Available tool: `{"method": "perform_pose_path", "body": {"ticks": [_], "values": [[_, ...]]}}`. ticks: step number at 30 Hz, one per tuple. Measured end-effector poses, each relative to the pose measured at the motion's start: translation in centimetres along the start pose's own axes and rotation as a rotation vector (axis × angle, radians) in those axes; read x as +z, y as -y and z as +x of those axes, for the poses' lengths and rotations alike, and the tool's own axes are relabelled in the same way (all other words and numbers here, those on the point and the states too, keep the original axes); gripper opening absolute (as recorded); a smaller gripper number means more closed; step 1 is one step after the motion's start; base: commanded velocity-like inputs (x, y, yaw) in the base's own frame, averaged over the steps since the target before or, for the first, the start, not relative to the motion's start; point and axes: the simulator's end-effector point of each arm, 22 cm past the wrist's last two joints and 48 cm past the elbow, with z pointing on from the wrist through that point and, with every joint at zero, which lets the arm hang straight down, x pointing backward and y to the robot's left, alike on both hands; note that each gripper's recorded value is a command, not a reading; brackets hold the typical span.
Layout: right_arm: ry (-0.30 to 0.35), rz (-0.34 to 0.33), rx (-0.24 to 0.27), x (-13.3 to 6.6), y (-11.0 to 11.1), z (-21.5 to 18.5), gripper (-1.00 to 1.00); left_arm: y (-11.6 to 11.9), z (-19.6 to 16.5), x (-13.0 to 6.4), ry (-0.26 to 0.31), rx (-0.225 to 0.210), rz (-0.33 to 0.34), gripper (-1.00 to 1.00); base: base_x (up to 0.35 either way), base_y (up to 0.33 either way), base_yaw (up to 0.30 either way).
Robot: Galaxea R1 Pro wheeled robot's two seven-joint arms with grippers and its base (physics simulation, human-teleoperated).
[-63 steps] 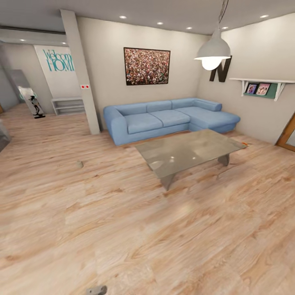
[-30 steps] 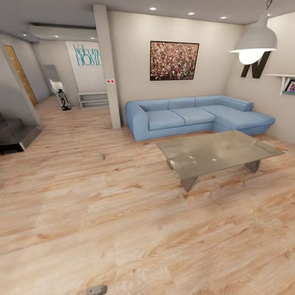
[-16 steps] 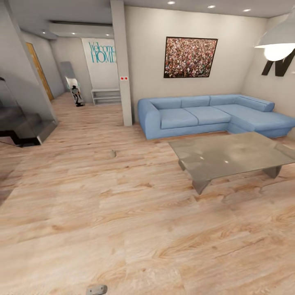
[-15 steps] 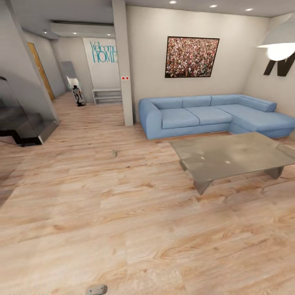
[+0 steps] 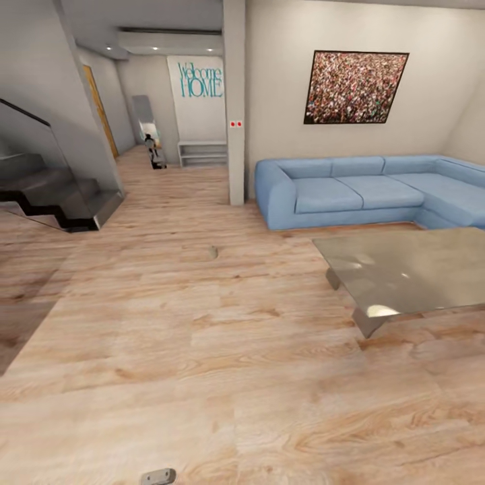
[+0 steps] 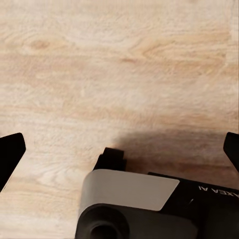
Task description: Place each of the two pumpkins and all three candles from the living room inside a cabinet in the living room (use any cabinet), then make sure every cabinet is closed, and position the cauldron so it is next to a table in the living room.
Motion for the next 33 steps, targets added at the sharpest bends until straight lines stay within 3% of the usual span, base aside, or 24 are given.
{"method": "perform_pose_path", "body": {"ticks": [12, 19, 23, 27, 30, 33], "values": [[-0.007, 0.001, -0.001, 0.2, 0.1, 0.3, 1.00, 0.0, 0.4, 0.2, -0.007, 0.004, -0.001, 1.00, 0.308, 0.174, 0.112], [0.125, 0.004, 0.052, 0.0, 0.2, -2.7, 1.00, -0.1, 0.3, 0.2, -0.006, 0.001, -0.002, 1.00, 0.348, 0.013, 0.002], [0.059, 0.001, 0.027, 0.0, -0.1, -3.1, 1.00, -0.2, -0.1, 0.2, -0.007, -0.002, -0.004, 1.00, 0.350, 0.001, 0.000], [0.068, -0.009, 0.001, -2.1, -1.4, -13.3, 1.00, -0.5, -4.3, 0.2, -0.005, 0.001, -0.005, 1.00, 0.350, 0.000, 0.000], [0.132, -0.058, 0.016, -4.7, -3.6, -19.6, 1.00, 0.1, -9.2, -0.4, 0.004, 0.009, 0.016, 1.00, 0.350, 0.000, 0.000], [0.171, -0.090, 0.006, -7.1, -5.3, -24.7, 1.00, -1.9, -12.6, -0.7, 0.044, 0.000, -0.001, 1.00, 0.350, 0.000, 0.000]]}}
